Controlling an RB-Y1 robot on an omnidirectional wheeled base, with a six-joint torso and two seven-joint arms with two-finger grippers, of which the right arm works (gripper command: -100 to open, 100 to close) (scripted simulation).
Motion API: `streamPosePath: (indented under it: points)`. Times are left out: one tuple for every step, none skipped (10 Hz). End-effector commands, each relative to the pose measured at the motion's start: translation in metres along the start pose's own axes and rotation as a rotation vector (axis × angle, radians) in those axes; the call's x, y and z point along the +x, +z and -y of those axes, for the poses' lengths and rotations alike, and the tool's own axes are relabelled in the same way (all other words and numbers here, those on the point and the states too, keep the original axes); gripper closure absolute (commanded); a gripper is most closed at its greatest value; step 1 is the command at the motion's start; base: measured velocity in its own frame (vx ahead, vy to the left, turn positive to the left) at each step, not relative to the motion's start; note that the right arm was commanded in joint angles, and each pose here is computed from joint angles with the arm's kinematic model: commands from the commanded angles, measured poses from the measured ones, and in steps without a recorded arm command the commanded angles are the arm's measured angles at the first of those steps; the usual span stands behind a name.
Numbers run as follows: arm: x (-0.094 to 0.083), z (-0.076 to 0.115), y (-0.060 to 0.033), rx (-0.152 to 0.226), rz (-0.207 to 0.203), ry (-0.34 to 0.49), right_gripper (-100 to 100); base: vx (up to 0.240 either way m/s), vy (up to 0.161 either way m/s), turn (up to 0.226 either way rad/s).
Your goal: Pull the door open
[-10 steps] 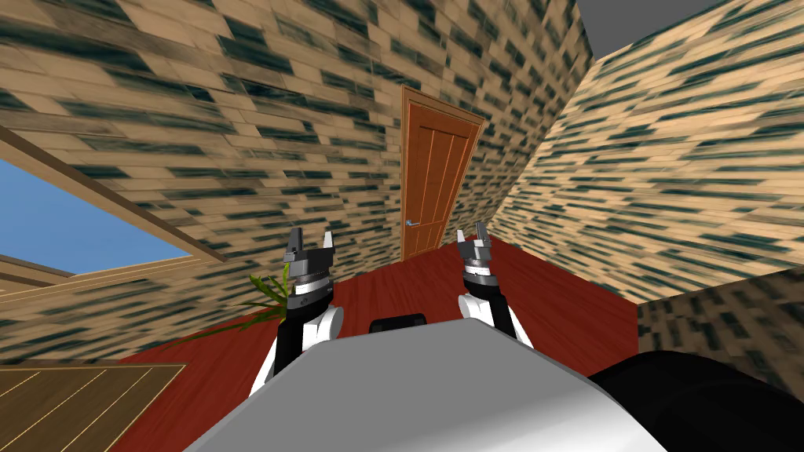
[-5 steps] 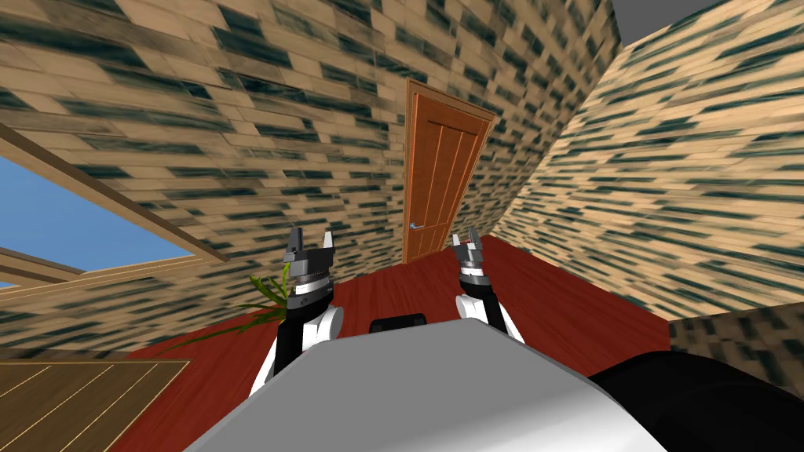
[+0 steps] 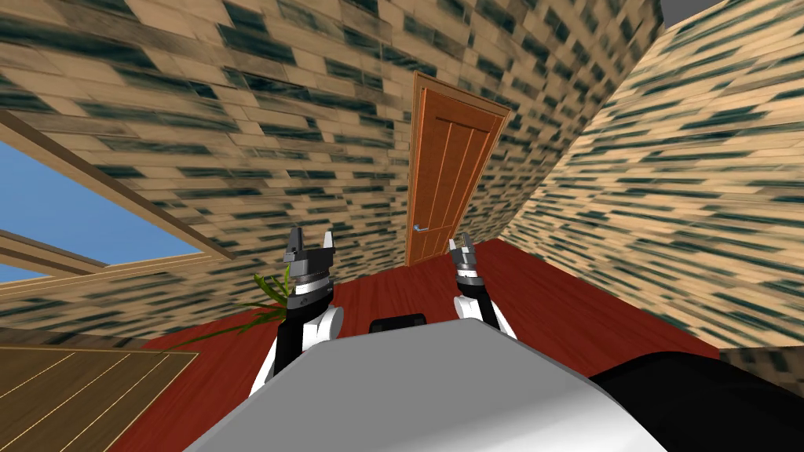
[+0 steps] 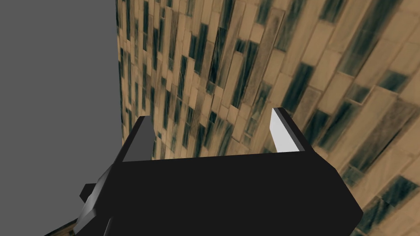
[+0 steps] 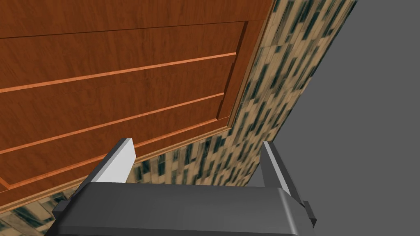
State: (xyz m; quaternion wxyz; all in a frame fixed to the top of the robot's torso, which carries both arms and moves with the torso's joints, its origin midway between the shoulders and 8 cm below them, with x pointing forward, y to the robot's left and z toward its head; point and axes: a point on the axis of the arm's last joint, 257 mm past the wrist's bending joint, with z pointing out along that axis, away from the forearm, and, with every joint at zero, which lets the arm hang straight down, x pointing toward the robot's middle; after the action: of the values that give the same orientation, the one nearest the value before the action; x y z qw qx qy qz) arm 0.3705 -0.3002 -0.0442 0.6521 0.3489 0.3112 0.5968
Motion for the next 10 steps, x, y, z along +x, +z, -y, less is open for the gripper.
streamPosePath:
  points:
    - [-0.002, 0.016, -0.0025, 0.024, -0.005, 0.005, -100, 0.086, -0.025, 0.117]
    - [-0.003, 0.026, -0.0050, 0.038, -0.007, 0.007, -100, 0.098, -0.029, 0.100]
    - [-0.004, 0.031, -0.0070, 0.049, -0.006, 0.007, -100, 0.074, -0.020, 0.029]
    - [-0.006, 0.043, -0.0106, 0.066, -0.008, 0.009, -100, 0.054, -0.010, 0.071]
    - [-0.007, 0.053, -0.0138, 0.080, -0.010, 0.012, -100, 0.077, -0.024, 0.115]
    - [-0.009, 0.062, -0.0170, 0.094, -0.013, 0.014, -100, 0.095, -0.035, 0.113]
    - [-0.010, 0.067, -0.0193, 0.105, -0.011, 0.014, -100, 0.061, -0.028, 0.043]
    - [-0.012, 0.079, -0.0239, 0.124, -0.012, 0.015, -100, 0.047, -0.022, 0.068]
    - [-0.014, 0.085, -0.0258, 0.131, -0.016, 0.017, -100, 0.071, -0.029, 0.139]
    - [-0.015, 0.091, -0.0291, 0.145, -0.013, 0.017, -100, 0.060, -0.024, 0.046]
